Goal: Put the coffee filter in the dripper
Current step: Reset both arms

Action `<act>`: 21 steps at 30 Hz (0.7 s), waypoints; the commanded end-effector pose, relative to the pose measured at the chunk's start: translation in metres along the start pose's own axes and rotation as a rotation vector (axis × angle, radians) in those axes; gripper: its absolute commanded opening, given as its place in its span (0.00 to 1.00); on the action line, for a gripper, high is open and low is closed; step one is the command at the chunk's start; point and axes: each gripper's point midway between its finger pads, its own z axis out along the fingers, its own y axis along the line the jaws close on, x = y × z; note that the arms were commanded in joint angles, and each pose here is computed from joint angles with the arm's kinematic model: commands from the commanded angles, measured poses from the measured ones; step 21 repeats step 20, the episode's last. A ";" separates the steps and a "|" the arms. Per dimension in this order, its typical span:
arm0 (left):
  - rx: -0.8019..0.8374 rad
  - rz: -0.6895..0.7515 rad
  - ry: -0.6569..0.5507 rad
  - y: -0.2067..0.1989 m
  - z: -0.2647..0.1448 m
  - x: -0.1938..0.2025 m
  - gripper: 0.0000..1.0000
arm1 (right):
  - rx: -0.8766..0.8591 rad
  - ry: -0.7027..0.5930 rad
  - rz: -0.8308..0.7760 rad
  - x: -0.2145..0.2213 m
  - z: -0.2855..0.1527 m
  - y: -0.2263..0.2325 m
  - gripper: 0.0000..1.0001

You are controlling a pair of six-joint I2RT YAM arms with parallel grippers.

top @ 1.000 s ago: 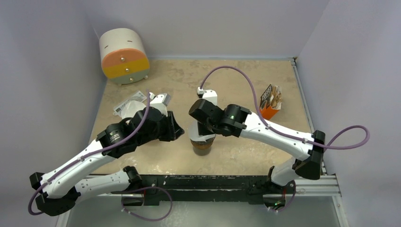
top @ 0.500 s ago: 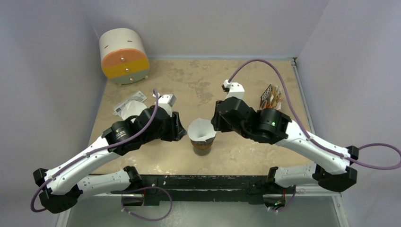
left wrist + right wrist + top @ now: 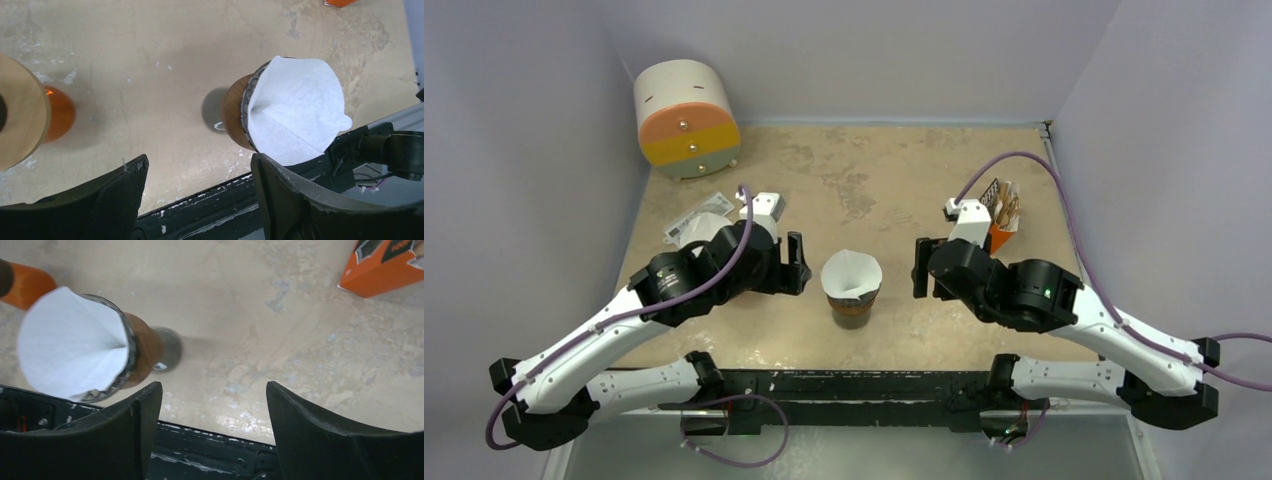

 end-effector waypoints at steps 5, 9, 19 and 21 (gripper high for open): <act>-0.095 0.041 -0.075 0.028 -0.012 -0.010 0.79 | 0.116 0.002 0.075 0.032 0.003 -0.045 0.99; -0.077 0.082 -0.076 0.035 -0.017 -0.001 0.82 | 0.135 0.017 0.137 0.048 0.003 -0.057 0.99; 0.060 0.093 -0.109 0.031 -0.036 0.009 0.82 | 0.055 -0.003 0.189 0.061 -0.002 -0.067 0.99; 0.062 0.096 -0.104 0.031 -0.036 0.011 0.81 | 0.049 -0.016 0.206 0.060 -0.003 -0.068 0.99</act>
